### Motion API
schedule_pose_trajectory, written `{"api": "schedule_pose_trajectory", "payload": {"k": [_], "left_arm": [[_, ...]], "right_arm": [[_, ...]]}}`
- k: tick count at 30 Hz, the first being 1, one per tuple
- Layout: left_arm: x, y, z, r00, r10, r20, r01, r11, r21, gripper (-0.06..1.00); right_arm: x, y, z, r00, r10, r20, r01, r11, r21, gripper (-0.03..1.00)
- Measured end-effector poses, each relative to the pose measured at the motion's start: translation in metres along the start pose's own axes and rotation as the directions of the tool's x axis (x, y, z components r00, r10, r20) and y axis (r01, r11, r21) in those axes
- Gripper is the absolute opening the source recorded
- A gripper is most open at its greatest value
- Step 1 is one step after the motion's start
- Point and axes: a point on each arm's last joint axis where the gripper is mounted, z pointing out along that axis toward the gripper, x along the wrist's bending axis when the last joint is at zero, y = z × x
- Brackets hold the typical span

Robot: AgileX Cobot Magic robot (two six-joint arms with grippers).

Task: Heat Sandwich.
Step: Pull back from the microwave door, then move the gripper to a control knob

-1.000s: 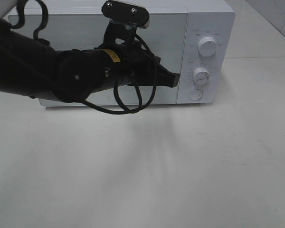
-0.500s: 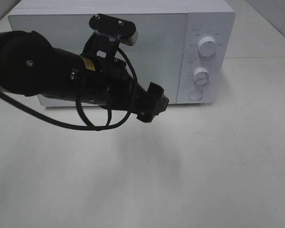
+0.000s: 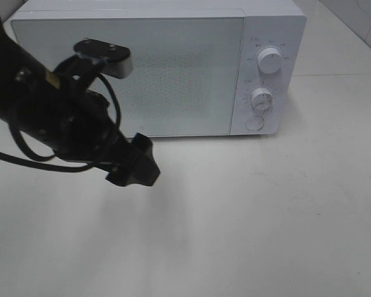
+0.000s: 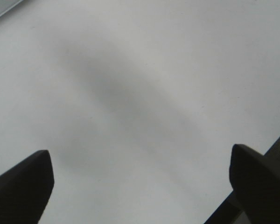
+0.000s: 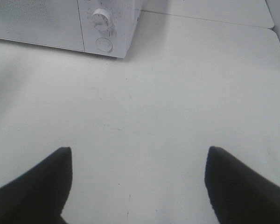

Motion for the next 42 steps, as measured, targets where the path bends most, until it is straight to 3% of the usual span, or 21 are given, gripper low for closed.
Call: {"api": "schedule_pose_trajectory", "payload": {"k": [3, 9, 10, 14, 18, 19, 23, 26, 36, 42], "left_arm": [[0.025, -0.011, -0.020, 0.996, -0.076, -0.042, 0.075, 0.997, -0.017, 0.95], [0.053, -0.033, -0.053, 0.975, -0.197, -0.100, 0.190, 0.979, -0.079, 0.95], [0.065, -0.043, -0.067, 0.959, -0.252, -0.126, 0.241, 0.965, -0.100, 0.95], [0.079, -0.058, -0.088, 0.933, -0.318, -0.167, 0.296, 0.945, -0.140, 0.95], [0.099, -0.086, -0.135, 0.860, -0.434, -0.268, 0.383, 0.896, -0.224, 0.95], [0.099, -0.086, -0.135, 0.860, -0.434, -0.268, 0.383, 0.896, -0.224, 0.95], [0.096, -0.107, -0.165, 0.795, -0.523, -0.306, 0.436, 0.845, -0.311, 0.95], [0.089, -0.115, -0.171, 0.790, -0.527, -0.313, 0.433, 0.841, -0.324, 0.95], [0.042, -0.165, -0.186, 0.802, -0.468, -0.372, 0.375, 0.878, -0.297, 0.95], [0.028, -0.187, -0.182, 0.797, -0.473, -0.377, 0.371, 0.874, -0.313, 0.95]], "right_arm": [[0.000, 0.000, 0.000, 1.000, 0.000, 0.000, 0.000, 1.000, 0.000, 0.76], [0.000, 0.000, 0.000, 1.000, 0.000, 0.000, 0.000, 1.000, 0.000, 0.76], [0.000, 0.000, 0.000, 1.000, 0.000, 0.000, 0.000, 1.000, 0.000, 0.76], [0.000, 0.000, 0.000, 1.000, 0.000, 0.000, 0.000, 1.000, 0.000, 0.76], [0.000, 0.000, 0.000, 1.000, 0.000, 0.000, 0.000, 1.000, 0.000, 0.76], [0.000, 0.000, 0.000, 1.000, 0.000, 0.000, 0.000, 1.000, 0.000, 0.76], [0.000, 0.000, 0.000, 1.000, 0.000, 0.000, 0.000, 1.000, 0.000, 0.76], [0.000, 0.000, 0.000, 1.000, 0.000, 0.000, 0.000, 1.000, 0.000, 0.76], [0.000, 0.000, 0.000, 1.000, 0.000, 0.000, 0.000, 1.000, 0.000, 0.76], [0.000, 0.000, 0.000, 1.000, 0.000, 0.000, 0.000, 1.000, 0.000, 0.76]]}}
